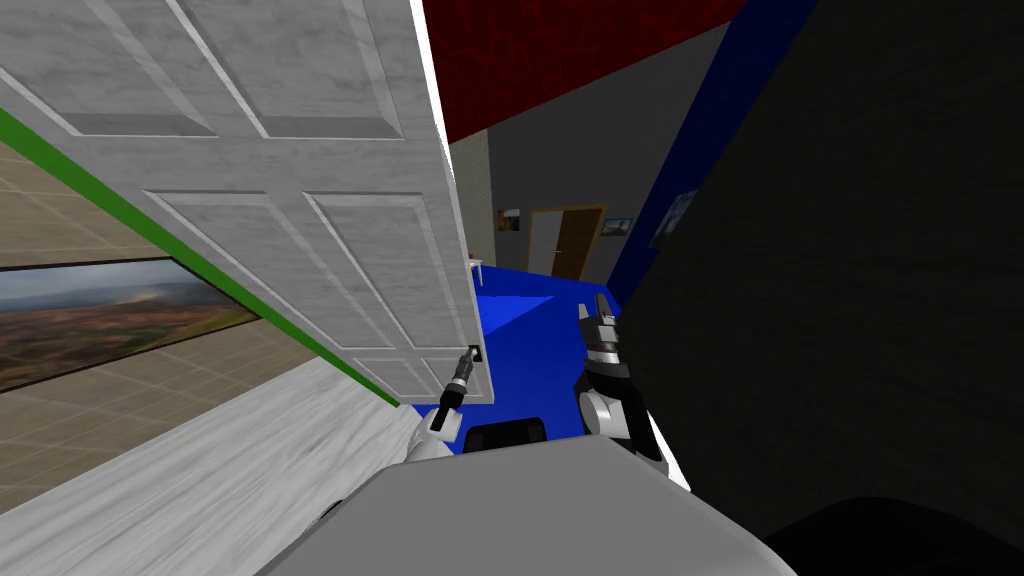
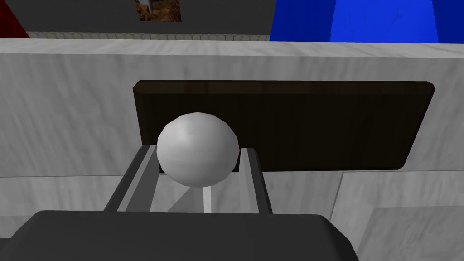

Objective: Push the door open

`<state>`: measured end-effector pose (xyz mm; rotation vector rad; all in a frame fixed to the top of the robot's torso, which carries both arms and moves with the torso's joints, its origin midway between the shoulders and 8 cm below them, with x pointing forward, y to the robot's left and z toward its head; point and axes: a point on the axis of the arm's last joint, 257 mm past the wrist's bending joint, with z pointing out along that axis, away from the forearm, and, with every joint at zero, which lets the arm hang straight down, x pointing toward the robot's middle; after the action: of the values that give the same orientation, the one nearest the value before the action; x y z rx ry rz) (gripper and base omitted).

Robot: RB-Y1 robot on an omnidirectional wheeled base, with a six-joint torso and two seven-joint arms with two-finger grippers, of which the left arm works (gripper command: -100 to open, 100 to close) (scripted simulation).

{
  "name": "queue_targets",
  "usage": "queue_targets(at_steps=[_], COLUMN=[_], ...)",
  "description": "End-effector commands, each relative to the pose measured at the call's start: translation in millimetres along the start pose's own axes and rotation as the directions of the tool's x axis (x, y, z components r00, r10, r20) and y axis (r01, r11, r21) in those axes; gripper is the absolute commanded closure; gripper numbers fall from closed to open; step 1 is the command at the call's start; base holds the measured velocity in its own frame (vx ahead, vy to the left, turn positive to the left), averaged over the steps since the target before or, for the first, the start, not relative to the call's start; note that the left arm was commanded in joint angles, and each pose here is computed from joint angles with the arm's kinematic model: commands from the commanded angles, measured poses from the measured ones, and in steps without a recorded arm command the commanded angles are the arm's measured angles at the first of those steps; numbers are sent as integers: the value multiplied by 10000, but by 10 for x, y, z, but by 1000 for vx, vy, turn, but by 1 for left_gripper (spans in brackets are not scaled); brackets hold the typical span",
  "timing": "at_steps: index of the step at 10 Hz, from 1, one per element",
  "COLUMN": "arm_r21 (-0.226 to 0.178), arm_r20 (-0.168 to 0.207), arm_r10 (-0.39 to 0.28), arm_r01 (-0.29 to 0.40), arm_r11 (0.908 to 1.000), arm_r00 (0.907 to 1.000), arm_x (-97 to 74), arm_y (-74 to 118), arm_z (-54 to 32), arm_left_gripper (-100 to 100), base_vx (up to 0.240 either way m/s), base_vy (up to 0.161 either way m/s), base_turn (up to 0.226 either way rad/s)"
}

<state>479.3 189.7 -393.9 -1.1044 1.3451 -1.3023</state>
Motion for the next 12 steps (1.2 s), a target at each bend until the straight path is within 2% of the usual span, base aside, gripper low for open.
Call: queue_targets(at_steps=[1, 3, 4, 10, 12], arm_r21=[90, 89, 70, 45, 53], arm_r20=[243, 388, 379, 458, 503], arm_r10=[92, 100, 63, -319, -191], arm_r01=[-95, -104, -65, 317, 188], arm_r11=[9999, 9999, 10000, 9995, 9998], arm_r00=[9997, 9992, 9993, 9984, 9986], arm_x=[-191, -252, -244, -149, -215], arm_y=[-27, -29, -22, -20, -19], arm_z=[19, 18, 31, 60, 37], arm_left_gripper=[100, 100, -100, -100, -100], base_vx=[73, 51, -103, -229, -12], base_vy=[-34, -25, -13, -53, -28], base_turn=[22, 28, 81, 46, -14])
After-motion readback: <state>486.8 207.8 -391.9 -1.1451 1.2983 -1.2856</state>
